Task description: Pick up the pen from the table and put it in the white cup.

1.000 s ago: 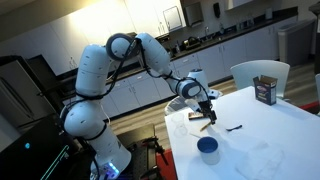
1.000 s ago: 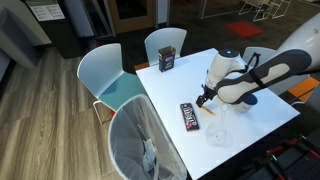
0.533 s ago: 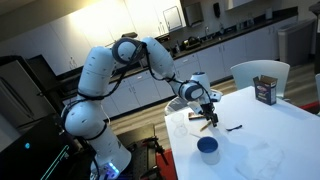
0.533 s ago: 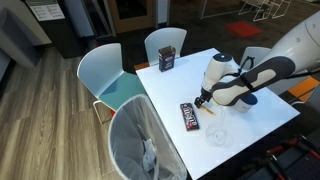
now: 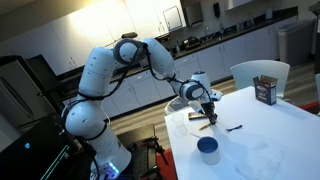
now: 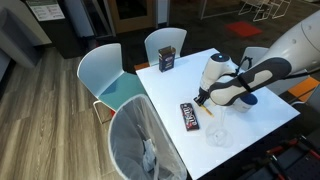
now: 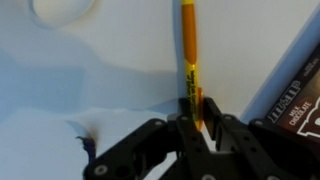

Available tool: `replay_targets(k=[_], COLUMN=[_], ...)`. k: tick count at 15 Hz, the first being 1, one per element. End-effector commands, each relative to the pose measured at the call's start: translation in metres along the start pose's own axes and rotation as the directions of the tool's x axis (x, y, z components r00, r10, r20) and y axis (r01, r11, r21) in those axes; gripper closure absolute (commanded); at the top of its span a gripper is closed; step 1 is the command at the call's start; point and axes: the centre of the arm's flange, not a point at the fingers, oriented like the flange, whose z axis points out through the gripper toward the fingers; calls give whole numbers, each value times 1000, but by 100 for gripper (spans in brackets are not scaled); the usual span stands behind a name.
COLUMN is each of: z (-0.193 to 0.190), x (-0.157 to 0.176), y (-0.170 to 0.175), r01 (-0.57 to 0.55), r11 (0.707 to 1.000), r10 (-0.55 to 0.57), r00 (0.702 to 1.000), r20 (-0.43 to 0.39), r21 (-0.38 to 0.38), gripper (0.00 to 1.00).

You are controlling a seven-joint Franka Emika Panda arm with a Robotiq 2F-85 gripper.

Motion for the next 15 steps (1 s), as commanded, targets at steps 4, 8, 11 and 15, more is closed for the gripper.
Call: replay_targets(k=[4, 8, 11, 15], z=[-48, -100, -132, -172], x=[-20, -62, -98, -148], y=[15, 56, 89, 127], r01=[-199, -415, -561, -719], r11=[978, 902, 814, 679], r10=[198, 411, 549, 675], r00=[980, 910, 827, 691], r20=[-21, -58, -120, -259], r21=[-58, -119, -152, -151], gripper=[96, 96, 96, 96])
